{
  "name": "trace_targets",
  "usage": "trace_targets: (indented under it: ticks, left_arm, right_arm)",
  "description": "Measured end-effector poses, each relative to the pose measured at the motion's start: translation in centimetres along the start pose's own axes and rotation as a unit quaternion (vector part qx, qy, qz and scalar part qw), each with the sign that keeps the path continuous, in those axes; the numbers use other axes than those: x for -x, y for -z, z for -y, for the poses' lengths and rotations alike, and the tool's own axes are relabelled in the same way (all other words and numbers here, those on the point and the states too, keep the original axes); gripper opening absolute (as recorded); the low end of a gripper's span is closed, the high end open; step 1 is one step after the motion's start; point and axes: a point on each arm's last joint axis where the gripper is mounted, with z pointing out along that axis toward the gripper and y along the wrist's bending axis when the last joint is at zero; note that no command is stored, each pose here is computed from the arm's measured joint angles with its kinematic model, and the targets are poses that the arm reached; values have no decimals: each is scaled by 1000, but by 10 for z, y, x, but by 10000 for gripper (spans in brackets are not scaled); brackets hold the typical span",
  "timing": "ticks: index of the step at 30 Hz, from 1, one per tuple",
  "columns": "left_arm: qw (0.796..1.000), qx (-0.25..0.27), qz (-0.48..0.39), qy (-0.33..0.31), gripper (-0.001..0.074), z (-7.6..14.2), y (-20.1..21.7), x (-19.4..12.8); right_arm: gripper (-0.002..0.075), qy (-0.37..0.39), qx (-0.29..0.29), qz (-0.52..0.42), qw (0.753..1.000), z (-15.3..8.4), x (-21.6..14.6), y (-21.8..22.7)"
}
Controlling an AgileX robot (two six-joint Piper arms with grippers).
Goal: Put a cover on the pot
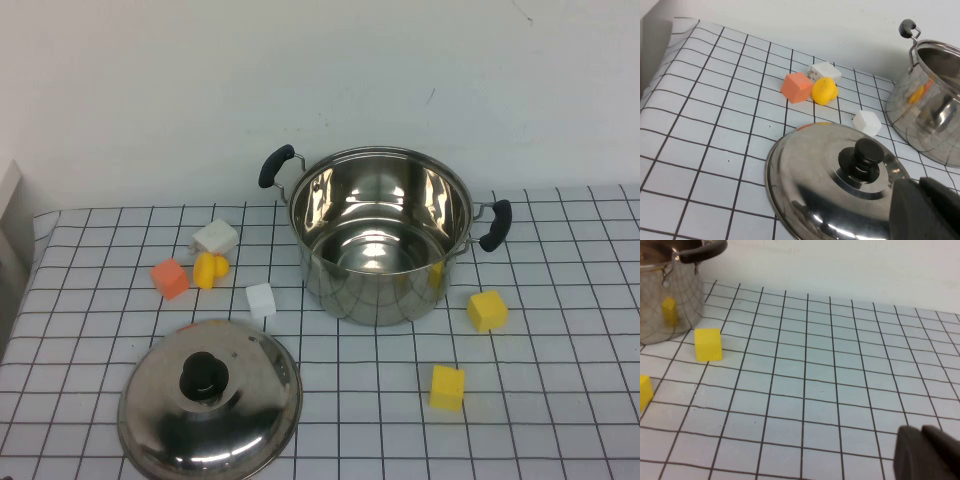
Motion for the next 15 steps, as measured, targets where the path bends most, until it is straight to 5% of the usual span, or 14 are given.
trace_targets:
  ticks: [15]
  left_arm:
    - [1000,3,1,-19,0,0,0,0]
  right_arm:
    - [9,0,0,0,1000,0,0,0]
